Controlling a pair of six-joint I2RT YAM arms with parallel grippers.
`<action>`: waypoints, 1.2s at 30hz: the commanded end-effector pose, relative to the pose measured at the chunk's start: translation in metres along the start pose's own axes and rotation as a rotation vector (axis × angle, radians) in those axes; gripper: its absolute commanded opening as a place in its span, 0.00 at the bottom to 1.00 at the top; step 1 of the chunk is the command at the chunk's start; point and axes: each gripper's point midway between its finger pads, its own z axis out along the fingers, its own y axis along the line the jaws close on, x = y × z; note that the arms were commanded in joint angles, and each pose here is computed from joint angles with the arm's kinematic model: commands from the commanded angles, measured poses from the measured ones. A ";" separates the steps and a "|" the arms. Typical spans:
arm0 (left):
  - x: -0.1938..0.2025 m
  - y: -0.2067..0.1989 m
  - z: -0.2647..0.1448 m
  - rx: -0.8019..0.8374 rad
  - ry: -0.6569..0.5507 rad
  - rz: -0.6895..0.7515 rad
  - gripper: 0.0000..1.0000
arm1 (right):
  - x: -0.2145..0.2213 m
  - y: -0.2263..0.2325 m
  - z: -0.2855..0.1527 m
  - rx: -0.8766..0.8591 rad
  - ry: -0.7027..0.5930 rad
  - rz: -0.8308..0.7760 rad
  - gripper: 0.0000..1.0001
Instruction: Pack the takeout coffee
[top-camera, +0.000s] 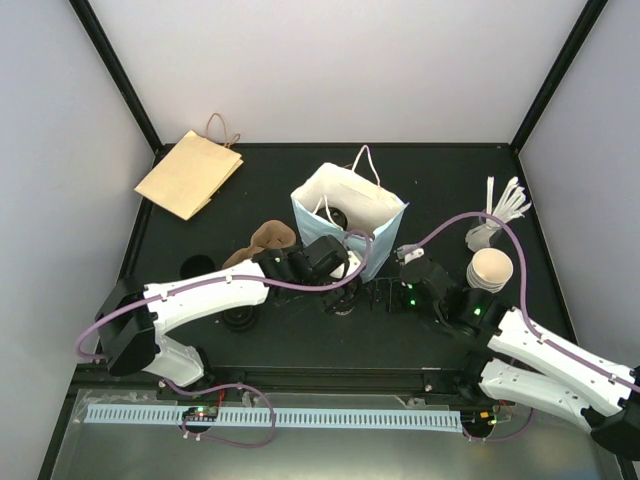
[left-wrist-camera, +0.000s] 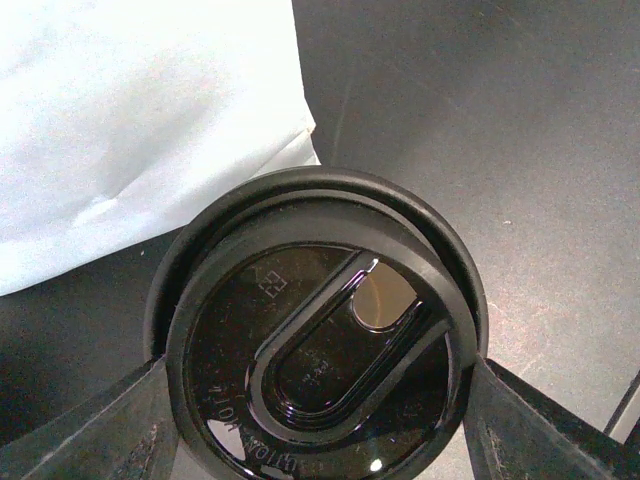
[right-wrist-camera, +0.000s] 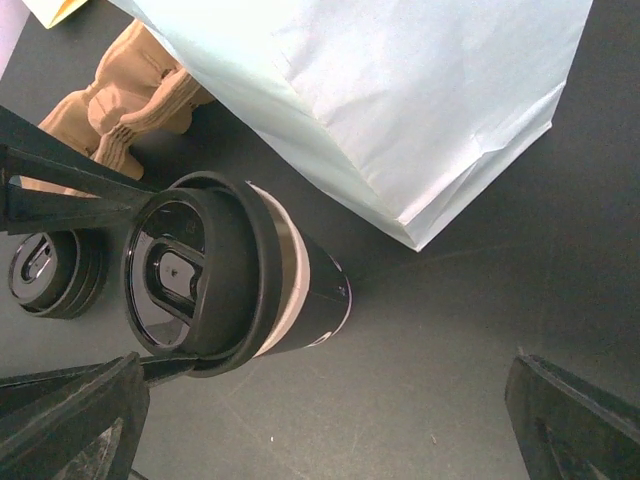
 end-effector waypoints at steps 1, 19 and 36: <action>-0.001 0.002 0.002 -0.024 0.041 0.015 0.71 | 0.005 -0.008 0.004 0.020 0.012 0.039 1.00; 0.023 0.000 0.022 -0.023 0.205 0.008 0.70 | 0.015 -0.006 0.036 -0.279 0.146 0.269 0.73; 0.029 -0.004 0.027 0.022 0.235 -0.016 0.69 | 0.027 -0.010 0.074 -0.308 0.234 0.347 0.45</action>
